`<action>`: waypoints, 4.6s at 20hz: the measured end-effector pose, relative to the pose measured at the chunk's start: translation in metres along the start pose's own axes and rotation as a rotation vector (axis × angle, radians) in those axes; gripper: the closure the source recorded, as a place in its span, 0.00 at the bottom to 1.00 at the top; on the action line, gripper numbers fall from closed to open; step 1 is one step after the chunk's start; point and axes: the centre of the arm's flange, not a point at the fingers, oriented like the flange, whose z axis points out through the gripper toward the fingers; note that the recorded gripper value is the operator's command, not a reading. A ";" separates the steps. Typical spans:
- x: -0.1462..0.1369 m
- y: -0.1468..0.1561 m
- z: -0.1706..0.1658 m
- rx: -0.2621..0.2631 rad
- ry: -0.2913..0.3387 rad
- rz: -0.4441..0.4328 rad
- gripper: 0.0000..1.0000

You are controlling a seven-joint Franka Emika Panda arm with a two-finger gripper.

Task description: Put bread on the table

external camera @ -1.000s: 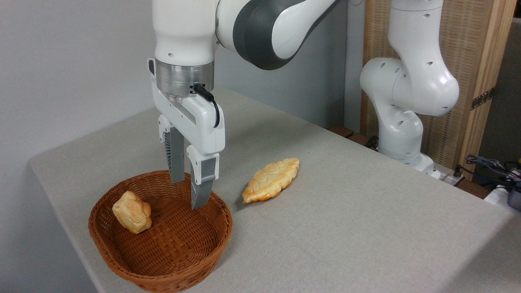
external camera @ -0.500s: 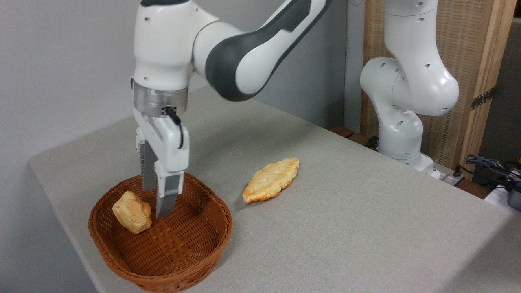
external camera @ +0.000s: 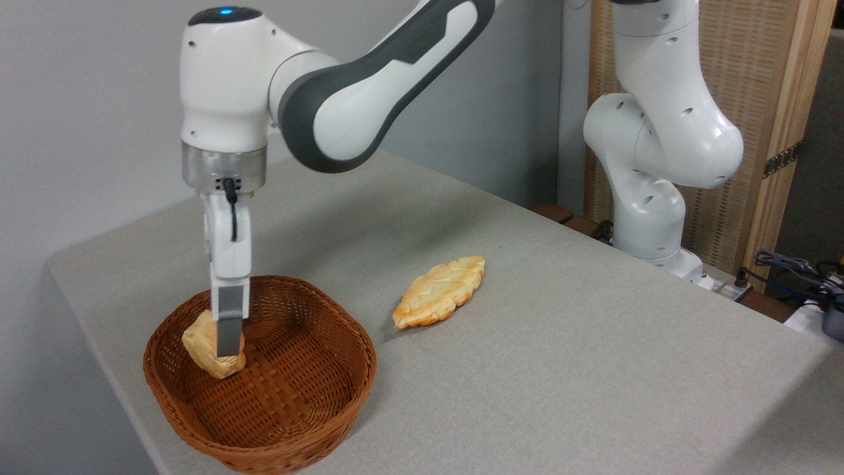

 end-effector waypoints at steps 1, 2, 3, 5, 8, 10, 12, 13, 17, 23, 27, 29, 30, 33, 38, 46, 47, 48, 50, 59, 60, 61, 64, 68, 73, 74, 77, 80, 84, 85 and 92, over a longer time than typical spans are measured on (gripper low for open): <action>0.004 0.000 0.005 0.001 -0.005 0.014 0.00; 0.007 -0.001 0.009 0.000 -0.007 0.022 0.00; 0.010 -0.002 0.012 -0.001 -0.007 0.025 0.00; 0.014 -0.002 0.015 -0.005 -0.004 0.030 0.00; 0.016 0.001 0.025 -0.020 -0.008 0.036 0.34; 0.016 0.002 0.033 -0.030 -0.012 0.036 0.69; 0.016 0.002 0.035 -0.034 -0.013 0.037 0.83; 0.017 0.002 0.035 -0.034 -0.013 0.037 0.87; 0.017 0.003 0.035 -0.034 -0.012 0.038 0.87; 0.018 0.002 0.034 -0.032 -0.011 0.038 0.86; 0.019 0.001 0.031 -0.027 -0.007 0.038 0.86; 0.019 -0.001 0.025 -0.021 -0.004 0.037 0.85; 0.019 -0.002 0.019 -0.013 -0.001 0.035 0.83; 0.012 -0.010 -0.007 0.001 0.006 0.006 0.81; -0.034 -0.022 -0.072 -0.078 -0.025 -0.122 0.76; -0.093 0.007 -0.104 -0.358 -0.206 -0.203 0.70; -0.094 0.013 -0.100 -0.400 -0.222 -0.208 0.62; -0.094 0.019 -0.097 -0.431 -0.234 -0.213 0.57; -0.093 0.029 -0.090 -0.472 -0.259 -0.228 0.33; -0.071 0.071 -0.046 -0.563 -0.336 -0.178 0.00; -0.072 0.071 -0.042 -0.567 -0.341 -0.179 0.00; -0.073 0.071 -0.038 -0.570 -0.349 -0.178 0.00; -0.077 0.069 -0.027 -0.572 -0.373 -0.177 0.00; -0.077 0.068 -0.026 -0.574 -0.375 -0.177 0.00; -0.081 0.056 -0.039 -0.543 -0.358 -0.194 0.00; -0.085 0.047 -0.048 -0.520 -0.342 -0.208 0.00; -0.102 0.011 -0.085 -0.414 -0.266 -0.268 0.00; -0.115 -0.011 -0.103 -0.338 -0.211 -0.294 0.00; -0.112 -0.024 -0.107 -0.261 -0.158 -0.300 0.00; -0.111 -0.027 -0.108 -0.240 -0.144 -0.303 0.00; -0.113 -0.037 -0.115 -0.196 -0.116 -0.313 0.00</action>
